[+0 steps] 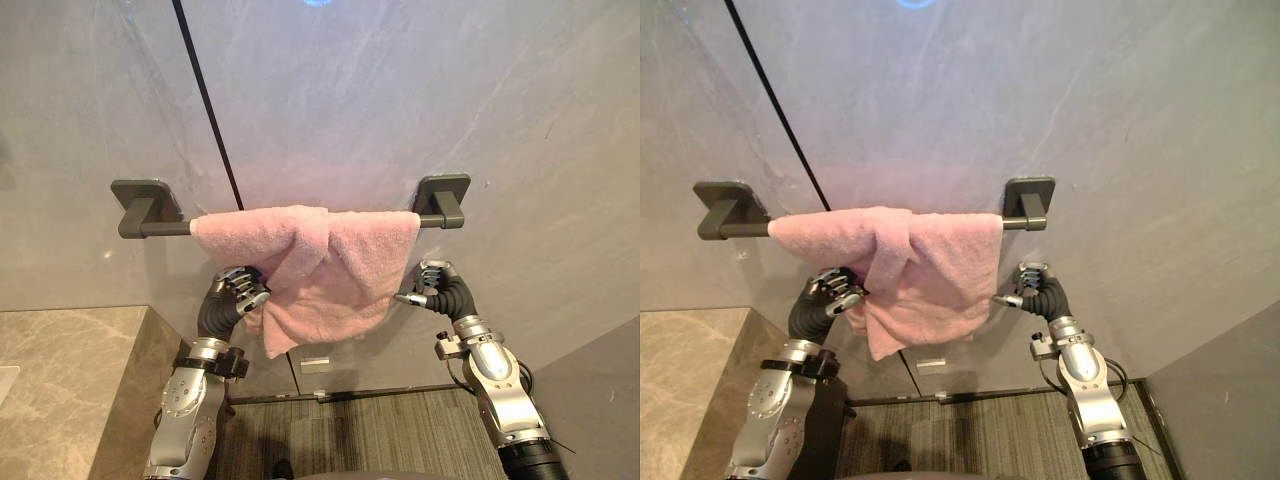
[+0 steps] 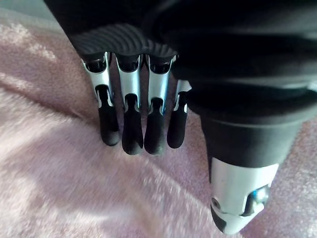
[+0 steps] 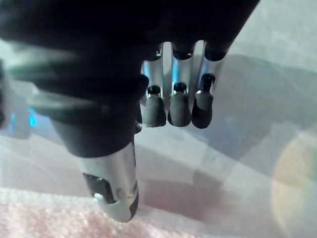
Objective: Organize washtable
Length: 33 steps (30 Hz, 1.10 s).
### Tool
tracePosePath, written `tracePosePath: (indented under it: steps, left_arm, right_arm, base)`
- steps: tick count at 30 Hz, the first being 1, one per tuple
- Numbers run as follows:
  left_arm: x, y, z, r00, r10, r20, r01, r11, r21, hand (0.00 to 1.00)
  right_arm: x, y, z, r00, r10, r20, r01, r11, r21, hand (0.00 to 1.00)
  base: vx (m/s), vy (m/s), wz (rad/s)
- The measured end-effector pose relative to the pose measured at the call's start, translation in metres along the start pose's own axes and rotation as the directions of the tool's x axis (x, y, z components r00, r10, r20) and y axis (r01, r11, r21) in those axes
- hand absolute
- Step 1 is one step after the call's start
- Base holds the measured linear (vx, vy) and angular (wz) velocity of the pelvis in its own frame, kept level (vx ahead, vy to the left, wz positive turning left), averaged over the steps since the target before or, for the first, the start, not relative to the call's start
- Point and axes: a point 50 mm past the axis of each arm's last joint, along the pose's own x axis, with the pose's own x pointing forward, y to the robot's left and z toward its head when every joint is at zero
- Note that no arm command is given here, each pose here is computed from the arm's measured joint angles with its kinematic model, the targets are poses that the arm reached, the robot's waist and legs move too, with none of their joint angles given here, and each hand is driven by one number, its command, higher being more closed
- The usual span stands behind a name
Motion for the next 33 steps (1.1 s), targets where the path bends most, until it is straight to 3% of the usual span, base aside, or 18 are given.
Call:
tracePosePath:
  steps: [15,28,33]
  left_arm:
    - [-0.014,0.021,0.001,0.987,0.16,0.02,-0.159,0.987,-0.022,0.0]
    - [-0.03,0.032,-0.008,0.969,0.246,-0.019,-0.247,0.969,-0.03,0.0]
    - [-0.038,0.033,-0.013,0.964,0.261,-0.047,-0.262,0.965,-0.029,0.0]
  right_arm:
    - [-0.005,-0.025,-0.001,0.988,-0.153,-0.003,0.153,0.988,0.006,0.0]
    - [-0.024,-0.043,-0.012,0.967,-0.249,-0.056,0.249,0.968,-0.019,0.0]
    - [-0.031,-0.042,0.002,0.965,-0.264,-0.005,0.264,0.965,-0.008,0.0]
  base:
    - [0.0,0.0,0.0]
    - [0.0,0.0,0.0]
    - [0.0,0.0,0.0]
